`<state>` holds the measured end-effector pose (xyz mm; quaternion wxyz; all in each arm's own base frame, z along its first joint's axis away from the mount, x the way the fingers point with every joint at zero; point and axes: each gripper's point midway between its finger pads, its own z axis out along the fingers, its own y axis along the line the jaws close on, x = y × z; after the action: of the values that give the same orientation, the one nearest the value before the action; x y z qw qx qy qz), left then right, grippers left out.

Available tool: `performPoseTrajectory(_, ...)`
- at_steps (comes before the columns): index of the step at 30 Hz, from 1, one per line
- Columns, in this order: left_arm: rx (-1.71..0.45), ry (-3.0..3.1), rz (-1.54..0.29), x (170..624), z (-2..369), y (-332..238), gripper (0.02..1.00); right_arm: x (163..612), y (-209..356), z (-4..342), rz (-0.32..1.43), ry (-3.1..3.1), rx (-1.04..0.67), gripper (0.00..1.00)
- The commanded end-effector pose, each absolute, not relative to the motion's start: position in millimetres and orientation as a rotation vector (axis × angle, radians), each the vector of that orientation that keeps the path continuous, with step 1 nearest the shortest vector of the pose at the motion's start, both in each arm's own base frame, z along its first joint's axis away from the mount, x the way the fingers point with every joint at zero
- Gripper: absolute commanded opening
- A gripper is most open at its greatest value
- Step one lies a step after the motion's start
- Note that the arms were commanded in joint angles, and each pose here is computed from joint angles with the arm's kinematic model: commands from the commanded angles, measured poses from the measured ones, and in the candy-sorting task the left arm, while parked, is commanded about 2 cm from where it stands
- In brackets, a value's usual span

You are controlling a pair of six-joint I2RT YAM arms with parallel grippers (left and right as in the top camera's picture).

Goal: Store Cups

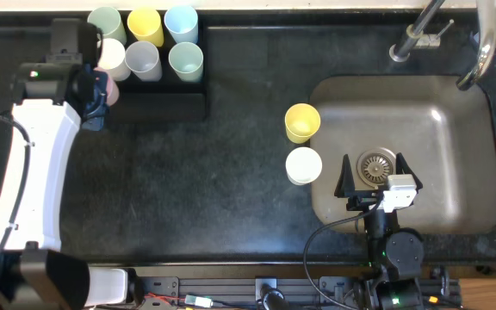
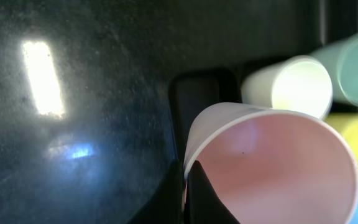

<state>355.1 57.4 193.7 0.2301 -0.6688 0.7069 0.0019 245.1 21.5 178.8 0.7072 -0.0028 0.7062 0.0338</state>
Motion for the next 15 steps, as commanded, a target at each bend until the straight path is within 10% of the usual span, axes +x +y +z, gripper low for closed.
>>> performPoseTrajectory(1, -1.927, 1.935, 0.005, 358, 174, 66, 0.036, 246, 19, 175, 0.064, 1.57, -0.001, 0.998)
performPoseTrajectory(15, -1.732, 2.178, 0.051, 394, 122, 62, 0.036, 246, 19, 175, 0.064, 1.57, -0.001, 0.996)
